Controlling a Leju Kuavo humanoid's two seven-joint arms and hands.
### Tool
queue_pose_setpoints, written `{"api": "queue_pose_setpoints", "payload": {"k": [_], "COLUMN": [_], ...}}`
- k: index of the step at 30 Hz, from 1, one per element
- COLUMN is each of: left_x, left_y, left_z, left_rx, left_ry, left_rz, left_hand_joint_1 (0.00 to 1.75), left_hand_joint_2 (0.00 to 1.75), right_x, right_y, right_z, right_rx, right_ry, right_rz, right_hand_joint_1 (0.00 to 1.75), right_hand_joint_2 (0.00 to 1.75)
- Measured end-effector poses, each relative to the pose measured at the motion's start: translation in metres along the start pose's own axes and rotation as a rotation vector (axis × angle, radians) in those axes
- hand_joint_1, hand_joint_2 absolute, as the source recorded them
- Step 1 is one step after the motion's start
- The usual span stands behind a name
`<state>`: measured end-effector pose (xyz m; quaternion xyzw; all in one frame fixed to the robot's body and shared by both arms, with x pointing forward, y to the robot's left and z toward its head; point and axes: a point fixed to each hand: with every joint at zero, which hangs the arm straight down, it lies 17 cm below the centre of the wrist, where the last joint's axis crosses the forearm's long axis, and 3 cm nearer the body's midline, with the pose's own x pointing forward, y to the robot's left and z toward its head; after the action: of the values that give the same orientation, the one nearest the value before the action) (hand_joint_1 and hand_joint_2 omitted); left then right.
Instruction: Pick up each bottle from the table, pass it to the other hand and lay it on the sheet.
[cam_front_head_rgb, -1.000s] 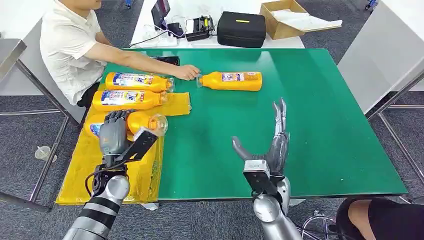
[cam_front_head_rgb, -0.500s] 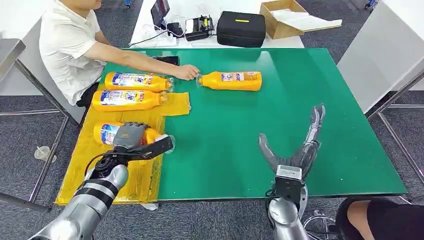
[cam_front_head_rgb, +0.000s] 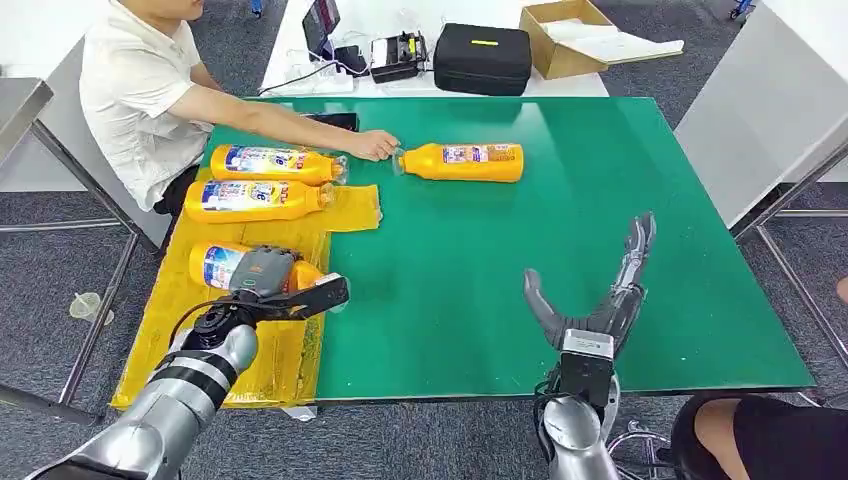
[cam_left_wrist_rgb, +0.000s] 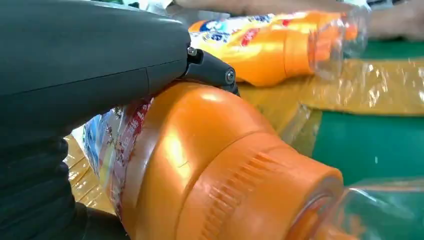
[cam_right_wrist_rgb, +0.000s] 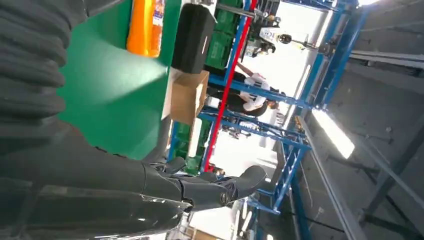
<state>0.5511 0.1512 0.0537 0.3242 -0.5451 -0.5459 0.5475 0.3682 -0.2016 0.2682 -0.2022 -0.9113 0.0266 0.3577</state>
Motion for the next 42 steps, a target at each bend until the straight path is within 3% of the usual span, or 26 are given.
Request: {"api": "queue_pose_setpoints", "payload": {"k": [1,2,3,17,27,36,42], "left_x": [0.0,0.0,0.0,-0.014,-0.012,-0.001,0.042], "left_y": [0.0,0.0,-0.001,-0.025,-0.024,-0.013,0.037], "left_z": [-0.001,-0.001,-0.002,-0.001,-0.004,-0.007,0.0], "left_rx": [-0.004,-0.008,-0.014,-0.163,-0.17,-0.081,0.245], "left_ry": [0.0,0.003,0.004,0.09,0.109,0.069,-0.067], "left_rz": [-0.007,-0.011,-0.021,0.131,0.11,0.13,0.251], "left_hand_joint_1": [1.75,1.31,0.0,0.0,0.0,0.0,0.0], "left_hand_joint_2": [1.75,1.75,1.75,1.75,1.75,1.75,1.75], "right_x": [0.0,0.001,0.001,-0.01,-0.02,-0.025,-0.027], "right_y": [0.001,0.001,0.002,0.011,0.018,0.016,0.015], "right_z": [0.0,0.0,0.0,-0.002,0.0,0.002,0.006], "right_rx": [0.001,0.003,0.004,0.031,0.059,0.056,0.057], "right_ry": [0.0,0.001,0.001,0.054,0.085,0.096,0.106], "right_rz": [-0.003,-0.011,-0.017,-0.113,-0.15,-0.139,-0.143], "right_hand_joint_1": [0.0,0.0,0.0,0.0,0.0,0.0,0.0], "right_hand_joint_2": [1.75,1.75,1.75,1.75,1.75,1.75,1.75]}}
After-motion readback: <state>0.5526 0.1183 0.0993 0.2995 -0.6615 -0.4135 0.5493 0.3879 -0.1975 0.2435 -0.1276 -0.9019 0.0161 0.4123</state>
